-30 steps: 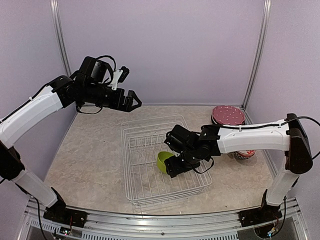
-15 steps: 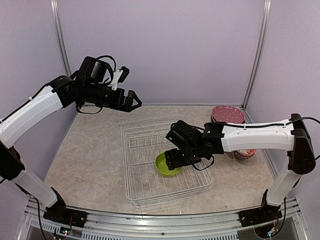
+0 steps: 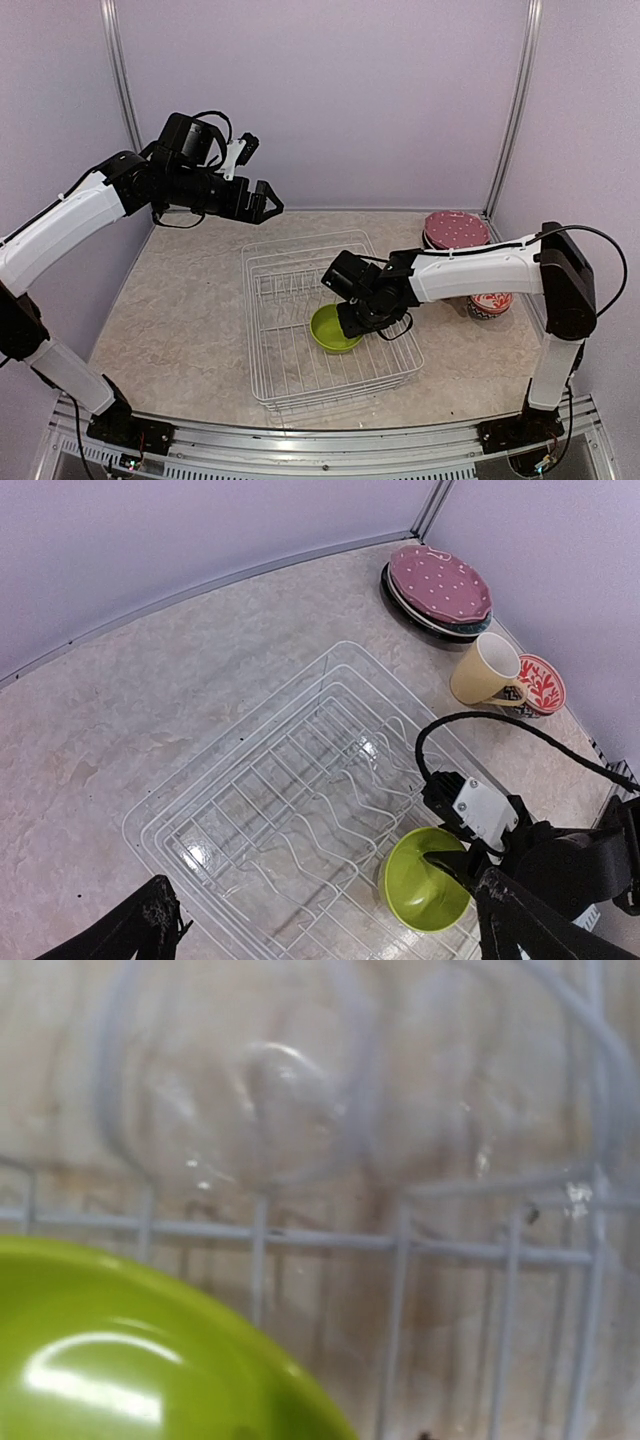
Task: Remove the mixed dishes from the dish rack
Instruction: Grab the bowl from the dish rack, then place the bowl in the bowl.
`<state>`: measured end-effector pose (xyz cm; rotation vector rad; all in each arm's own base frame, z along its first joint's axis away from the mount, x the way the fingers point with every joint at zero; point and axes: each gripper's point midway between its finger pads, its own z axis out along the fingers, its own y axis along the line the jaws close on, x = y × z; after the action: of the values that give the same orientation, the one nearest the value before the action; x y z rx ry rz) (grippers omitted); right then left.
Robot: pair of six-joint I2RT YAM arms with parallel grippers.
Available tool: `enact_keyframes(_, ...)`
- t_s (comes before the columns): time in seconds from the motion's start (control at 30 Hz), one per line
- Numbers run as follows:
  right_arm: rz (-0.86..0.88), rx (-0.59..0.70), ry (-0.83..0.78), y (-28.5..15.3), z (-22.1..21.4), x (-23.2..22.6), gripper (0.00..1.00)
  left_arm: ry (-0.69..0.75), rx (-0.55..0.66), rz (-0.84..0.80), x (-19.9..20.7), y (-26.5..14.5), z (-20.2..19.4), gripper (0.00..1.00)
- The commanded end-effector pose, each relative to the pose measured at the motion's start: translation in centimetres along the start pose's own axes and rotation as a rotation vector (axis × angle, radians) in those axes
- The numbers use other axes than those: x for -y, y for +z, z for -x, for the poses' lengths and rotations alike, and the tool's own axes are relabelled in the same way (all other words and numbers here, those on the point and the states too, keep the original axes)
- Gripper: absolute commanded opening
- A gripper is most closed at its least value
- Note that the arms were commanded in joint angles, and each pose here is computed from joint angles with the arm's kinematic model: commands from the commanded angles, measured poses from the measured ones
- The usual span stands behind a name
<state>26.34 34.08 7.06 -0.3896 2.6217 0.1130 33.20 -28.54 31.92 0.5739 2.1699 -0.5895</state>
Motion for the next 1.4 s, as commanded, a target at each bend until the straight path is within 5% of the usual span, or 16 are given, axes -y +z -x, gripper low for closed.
enact_keyframes(0.0,0.037,0.016,-0.006,0.0,0.9,-1.2,0.35,0.006,0.018,0.001,0.0,-0.8,0.4,0.99)
enact_keyframes(0.47,0.071,0.056,-0.006,-1.5,2.5,-1.9,0.0,0.003,0.014,-0.001,0.0,-0.6,0.4,0.99)
enact_keyframes(1.03,0.043,0.391,0.062,-13.2,8.5,3.1,0.0,0.001,0.017,-0.002,0.0,-0.7,0.4,0.99)
enact_keyframes(1.37,-0.114,0.561,0.399,-18.0,9.5,16.0,0.0,0.0,0.014,-0.009,0.2,-0.6,0.4,0.99)
